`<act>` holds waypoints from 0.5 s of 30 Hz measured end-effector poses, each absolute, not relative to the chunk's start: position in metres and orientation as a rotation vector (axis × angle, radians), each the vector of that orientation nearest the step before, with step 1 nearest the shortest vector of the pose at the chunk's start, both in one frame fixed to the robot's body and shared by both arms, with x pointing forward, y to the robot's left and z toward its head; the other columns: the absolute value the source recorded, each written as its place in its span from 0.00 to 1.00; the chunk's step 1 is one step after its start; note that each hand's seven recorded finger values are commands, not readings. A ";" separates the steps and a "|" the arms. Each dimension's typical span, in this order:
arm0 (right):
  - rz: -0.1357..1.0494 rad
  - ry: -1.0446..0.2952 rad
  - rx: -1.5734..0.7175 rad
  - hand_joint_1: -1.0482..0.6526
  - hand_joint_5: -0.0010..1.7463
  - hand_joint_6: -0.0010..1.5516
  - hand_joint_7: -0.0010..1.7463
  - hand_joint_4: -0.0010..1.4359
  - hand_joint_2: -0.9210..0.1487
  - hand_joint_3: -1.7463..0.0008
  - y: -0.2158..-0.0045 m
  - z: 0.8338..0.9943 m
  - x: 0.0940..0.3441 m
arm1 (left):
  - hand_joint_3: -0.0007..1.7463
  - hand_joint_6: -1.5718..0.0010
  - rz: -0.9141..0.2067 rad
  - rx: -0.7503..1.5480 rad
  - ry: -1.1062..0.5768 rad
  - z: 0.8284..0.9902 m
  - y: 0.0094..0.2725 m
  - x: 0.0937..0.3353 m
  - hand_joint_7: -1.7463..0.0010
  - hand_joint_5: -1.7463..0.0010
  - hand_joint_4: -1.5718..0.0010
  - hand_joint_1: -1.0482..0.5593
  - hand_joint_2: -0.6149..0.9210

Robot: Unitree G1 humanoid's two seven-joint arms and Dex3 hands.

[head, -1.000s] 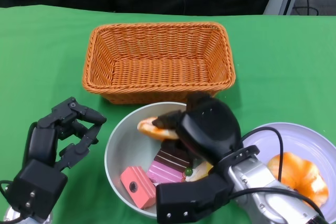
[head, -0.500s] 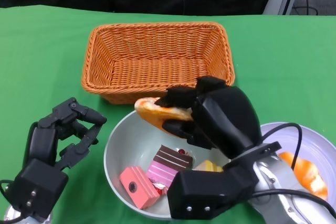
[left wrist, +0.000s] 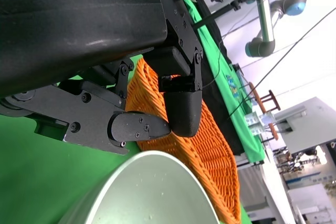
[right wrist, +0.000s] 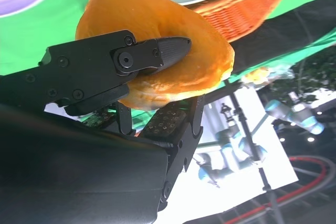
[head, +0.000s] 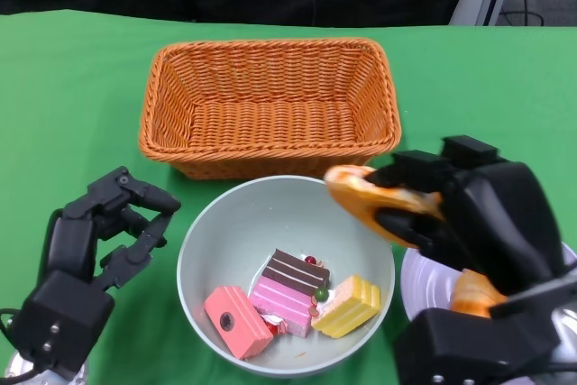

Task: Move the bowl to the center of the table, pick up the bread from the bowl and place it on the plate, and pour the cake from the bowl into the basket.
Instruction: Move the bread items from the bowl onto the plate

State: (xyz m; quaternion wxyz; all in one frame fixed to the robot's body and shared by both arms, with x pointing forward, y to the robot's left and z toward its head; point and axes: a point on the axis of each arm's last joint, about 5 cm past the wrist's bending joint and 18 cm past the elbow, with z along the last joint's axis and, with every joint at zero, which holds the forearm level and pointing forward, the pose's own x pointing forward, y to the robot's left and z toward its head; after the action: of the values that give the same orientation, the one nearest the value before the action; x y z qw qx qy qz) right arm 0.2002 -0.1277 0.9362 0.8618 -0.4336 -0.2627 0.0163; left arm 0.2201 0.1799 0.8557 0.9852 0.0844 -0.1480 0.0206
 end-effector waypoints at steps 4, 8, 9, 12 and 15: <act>-0.016 -0.505 -0.940 0.51 0.91 0.58 0.38 0.55 0.01 0.93 -0.141 0.929 0.194 | 0.20 0.53 0.045 0.169 -0.291 0.855 0.183 0.221 0.33 0.16 0.54 0.56 1.00; -0.054 -0.462 -0.977 0.52 0.90 0.60 0.35 0.55 0.01 0.94 -0.156 0.922 0.189 | 0.19 0.53 0.041 0.170 -0.290 0.855 0.185 0.222 0.33 0.15 0.54 0.55 1.00; -0.065 -0.448 -0.985 0.52 0.90 0.61 0.35 0.56 0.02 0.95 -0.160 0.920 0.188 | 0.19 0.53 0.038 0.170 -0.294 0.855 0.185 0.223 0.33 0.15 0.54 0.55 1.00; -0.087 -0.412 -1.009 0.53 0.90 0.61 0.34 0.55 0.02 0.95 -0.169 0.914 0.187 | 0.19 0.54 0.035 0.174 -0.299 0.855 0.186 0.223 0.33 0.15 0.54 0.55 1.00; -0.102 -0.378 -1.032 0.52 0.90 0.61 0.33 0.54 0.01 0.96 -0.178 0.907 0.187 | 0.19 0.54 0.038 0.173 -0.297 0.854 0.187 0.223 0.33 0.16 0.54 0.55 1.00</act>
State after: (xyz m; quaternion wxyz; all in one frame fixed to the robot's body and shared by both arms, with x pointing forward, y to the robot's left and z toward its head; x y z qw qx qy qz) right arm 0.1869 -0.1777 0.9073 0.8517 -0.4900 -0.1793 -0.0485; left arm 0.2230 0.1872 0.8539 0.9851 0.0861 -0.1475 0.0187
